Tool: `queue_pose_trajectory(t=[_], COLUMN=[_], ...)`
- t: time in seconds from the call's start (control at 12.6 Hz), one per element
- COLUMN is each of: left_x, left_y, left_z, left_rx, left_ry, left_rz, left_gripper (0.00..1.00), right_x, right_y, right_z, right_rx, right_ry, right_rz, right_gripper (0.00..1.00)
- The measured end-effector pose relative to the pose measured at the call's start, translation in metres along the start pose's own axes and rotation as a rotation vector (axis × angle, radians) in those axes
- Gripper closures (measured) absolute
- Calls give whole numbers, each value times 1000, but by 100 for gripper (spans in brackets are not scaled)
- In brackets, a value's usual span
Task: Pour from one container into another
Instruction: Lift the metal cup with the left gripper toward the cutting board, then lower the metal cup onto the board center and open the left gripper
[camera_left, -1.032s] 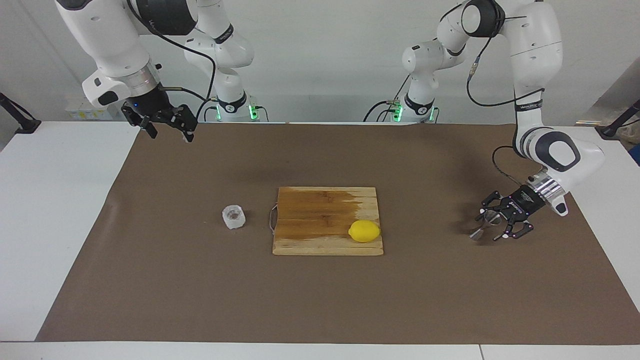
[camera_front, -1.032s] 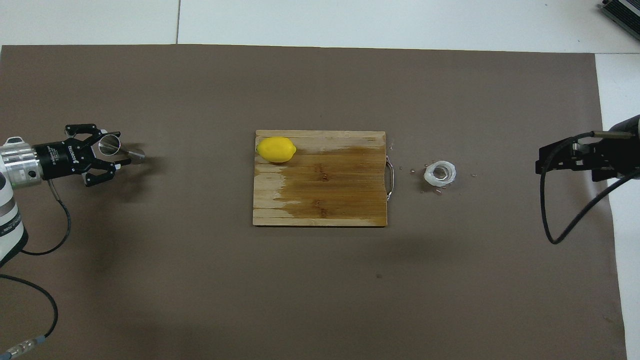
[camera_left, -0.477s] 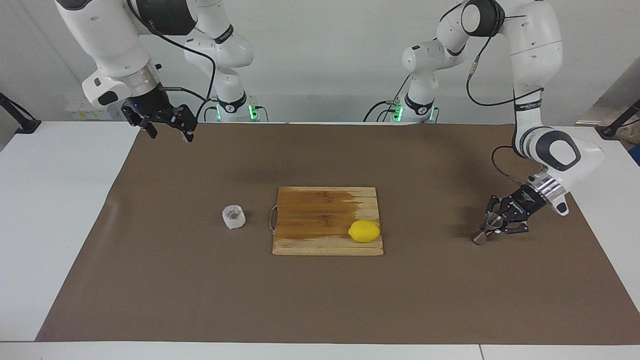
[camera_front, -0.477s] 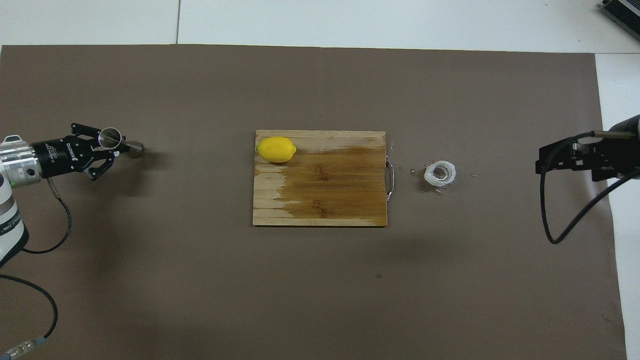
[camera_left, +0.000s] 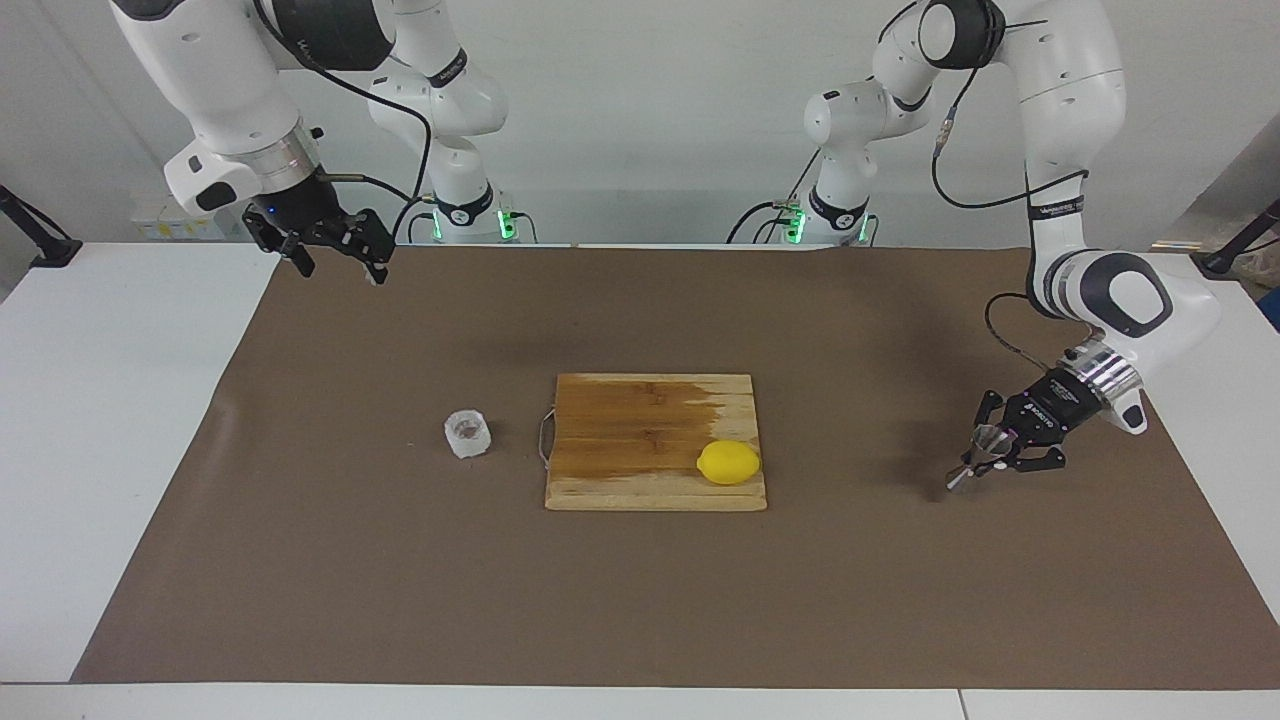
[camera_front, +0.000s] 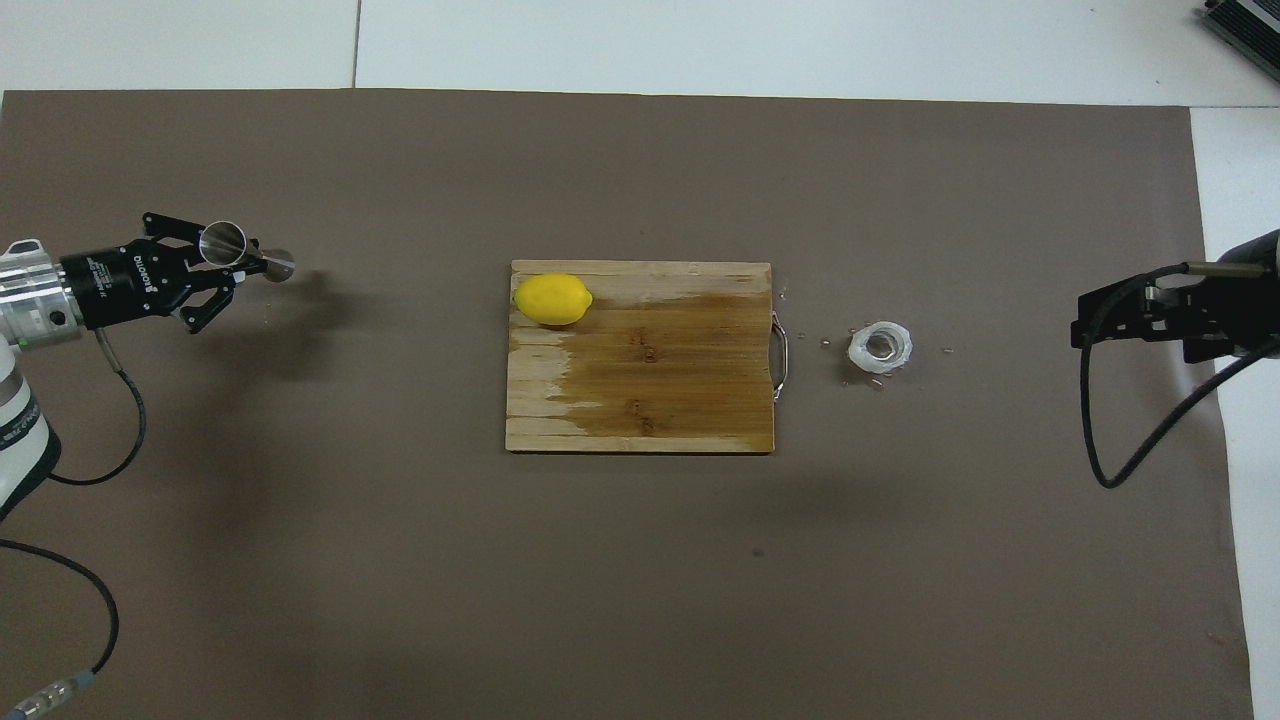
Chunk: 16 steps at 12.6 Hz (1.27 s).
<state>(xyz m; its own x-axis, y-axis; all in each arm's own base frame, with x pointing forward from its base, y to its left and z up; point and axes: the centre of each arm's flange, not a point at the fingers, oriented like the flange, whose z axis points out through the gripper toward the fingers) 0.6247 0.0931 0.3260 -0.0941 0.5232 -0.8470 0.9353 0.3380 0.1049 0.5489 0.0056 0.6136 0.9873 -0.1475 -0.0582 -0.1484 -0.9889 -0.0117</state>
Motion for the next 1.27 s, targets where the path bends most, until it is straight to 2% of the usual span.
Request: queue_pose_trajectory(t=[0.4,0.71,0.95,1.27], left_x=[-81,-141,-168,-197], left_y=[-20,-62,-94,-132], left_z=[62,114,155,199], left_rx=[100,220,303,354], left_ry=[-66,-100,-109,-146], left_rz=[77,145,182,193], left_gripper=[78,78,78,78], right_x=[0,0,0,0], right_y=[0,0,0,0], right_z=[0,0,0,0], right_rx=[0,0,0,0], right_ry=[0,0,0,0], right_rz=[0,0,0,0], right_gripper=[0,0,0,0])
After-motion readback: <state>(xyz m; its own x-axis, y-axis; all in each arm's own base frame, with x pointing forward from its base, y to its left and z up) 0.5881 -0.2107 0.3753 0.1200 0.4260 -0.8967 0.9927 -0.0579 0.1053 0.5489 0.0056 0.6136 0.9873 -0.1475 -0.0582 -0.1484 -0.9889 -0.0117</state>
